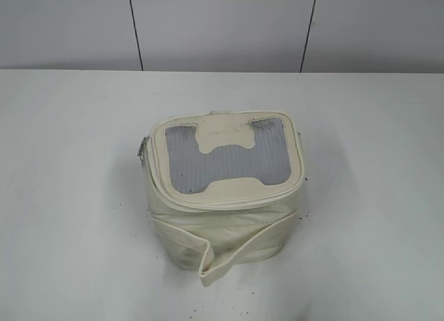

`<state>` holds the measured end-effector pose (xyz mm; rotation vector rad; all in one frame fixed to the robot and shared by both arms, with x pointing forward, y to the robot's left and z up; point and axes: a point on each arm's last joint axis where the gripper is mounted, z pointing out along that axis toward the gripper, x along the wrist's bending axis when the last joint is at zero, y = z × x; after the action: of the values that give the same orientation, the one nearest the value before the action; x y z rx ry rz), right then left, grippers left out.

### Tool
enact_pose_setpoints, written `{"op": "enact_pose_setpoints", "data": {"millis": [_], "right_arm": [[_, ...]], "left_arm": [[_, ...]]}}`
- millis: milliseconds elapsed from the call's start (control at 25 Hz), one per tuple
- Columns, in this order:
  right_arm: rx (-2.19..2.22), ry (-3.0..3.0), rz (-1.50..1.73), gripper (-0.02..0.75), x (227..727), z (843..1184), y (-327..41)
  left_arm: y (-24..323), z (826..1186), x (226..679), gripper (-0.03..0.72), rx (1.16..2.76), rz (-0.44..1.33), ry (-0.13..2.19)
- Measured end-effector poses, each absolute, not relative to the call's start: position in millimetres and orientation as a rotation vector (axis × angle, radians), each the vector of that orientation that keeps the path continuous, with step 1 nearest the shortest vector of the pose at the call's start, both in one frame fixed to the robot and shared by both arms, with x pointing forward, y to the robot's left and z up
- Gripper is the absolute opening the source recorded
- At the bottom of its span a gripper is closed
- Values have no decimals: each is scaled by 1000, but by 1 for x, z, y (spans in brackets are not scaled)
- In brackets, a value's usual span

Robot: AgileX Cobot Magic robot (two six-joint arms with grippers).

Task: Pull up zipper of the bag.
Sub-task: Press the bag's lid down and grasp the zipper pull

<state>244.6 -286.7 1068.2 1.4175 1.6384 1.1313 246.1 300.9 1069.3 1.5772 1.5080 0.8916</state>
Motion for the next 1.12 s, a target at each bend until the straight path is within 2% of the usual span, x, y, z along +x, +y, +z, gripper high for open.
{"op": "enact_pose_setpoints", "data": {"millis": [160,280,440,720,920,1120], "right_arm": [[1448,1614,1188,587,281,1083,-283],[1463,1678,1190,587,309,1085,-278],[1434,1870,1138,587,348,1087,-263],[1301,2185,997,580,431,1092,-229],[1108,2440,918,498,492,1097,-203],[942,2704,946,418,542,1091,-172]], "left_arm": [[289,1082,276,249,1529,781,1439],[277,1086,305,282,1548,664,1395],[262,1077,349,334,1660,483,1345],[239,1038,416,347,1855,83,1314],[228,1027,449,347,1929,-110,1272],[223,1018,476,347,1943,-220,1280]]}}
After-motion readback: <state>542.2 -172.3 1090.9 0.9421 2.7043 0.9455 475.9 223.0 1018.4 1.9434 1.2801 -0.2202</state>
